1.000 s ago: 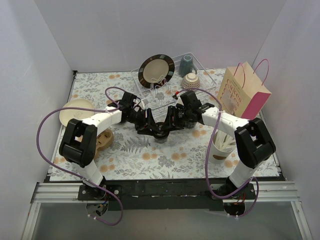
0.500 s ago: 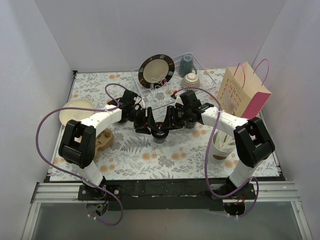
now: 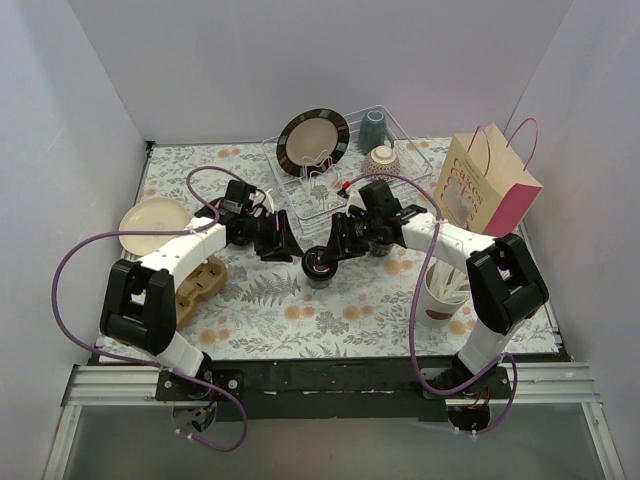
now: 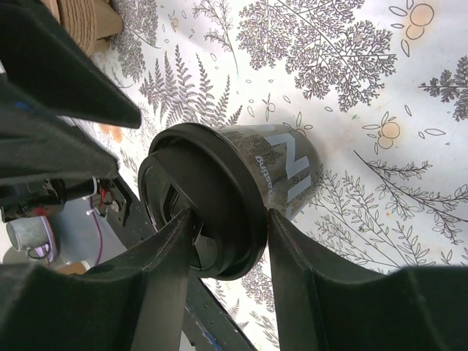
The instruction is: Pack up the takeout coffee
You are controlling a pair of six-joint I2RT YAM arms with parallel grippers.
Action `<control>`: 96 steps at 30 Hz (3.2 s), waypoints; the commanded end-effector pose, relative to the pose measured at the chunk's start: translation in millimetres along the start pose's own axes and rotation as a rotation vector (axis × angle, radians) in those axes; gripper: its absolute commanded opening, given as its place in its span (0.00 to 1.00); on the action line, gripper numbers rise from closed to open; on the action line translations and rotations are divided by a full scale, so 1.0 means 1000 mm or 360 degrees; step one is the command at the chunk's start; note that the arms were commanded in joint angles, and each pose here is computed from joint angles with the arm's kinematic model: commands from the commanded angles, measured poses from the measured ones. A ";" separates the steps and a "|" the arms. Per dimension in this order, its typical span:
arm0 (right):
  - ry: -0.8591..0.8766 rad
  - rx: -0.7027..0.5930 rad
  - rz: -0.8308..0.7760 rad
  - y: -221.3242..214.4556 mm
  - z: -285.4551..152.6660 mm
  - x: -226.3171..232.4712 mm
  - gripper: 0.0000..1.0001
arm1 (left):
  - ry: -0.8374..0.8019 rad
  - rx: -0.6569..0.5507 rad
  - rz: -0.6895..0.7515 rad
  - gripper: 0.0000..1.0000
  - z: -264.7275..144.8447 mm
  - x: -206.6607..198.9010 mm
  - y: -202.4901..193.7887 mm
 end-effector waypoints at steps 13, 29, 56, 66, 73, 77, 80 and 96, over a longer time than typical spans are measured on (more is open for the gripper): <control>-0.0175 0.0239 -0.0070 -0.031 0.004 -0.028 0.36 | -0.0135 -0.0074 0.0034 0.42 0.003 0.008 -0.014; -0.0130 0.0263 -0.0113 -0.034 0.006 -0.026 0.32 | -0.0178 -0.0044 0.0032 0.41 0.014 0.014 -0.012; -0.0174 0.0302 -0.0176 -0.063 0.018 -0.053 0.27 | 0.0401 0.0211 -0.0197 0.27 0.039 0.084 -0.070; 0.0062 0.0268 -0.0470 -0.041 0.019 -0.033 0.27 | 0.0176 0.0071 -0.0060 0.41 0.020 0.027 -0.022; 0.0200 0.0315 -0.0569 -0.040 0.020 -0.026 0.26 | 0.0079 0.0083 0.0060 0.46 0.020 0.020 -0.019; 0.0215 0.0342 -0.0637 -0.040 0.022 -0.029 0.26 | 0.0031 0.0063 0.0121 0.46 0.018 0.015 -0.014; 0.0230 0.0352 -0.0648 -0.041 0.022 -0.029 0.25 | 0.0000 0.0032 0.0156 0.47 0.017 0.011 -0.011; 0.0257 0.0385 -0.0661 -0.047 0.022 -0.026 0.23 | -0.0135 -0.0103 0.0325 0.48 0.016 -0.008 0.012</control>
Point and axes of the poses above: each gripper's point midway between its finger pads, its own z axis out along the fingers, its own x axis along the line the jaws close on, y = z × x, the point moved 5 cm from there along -z, back along the fingers
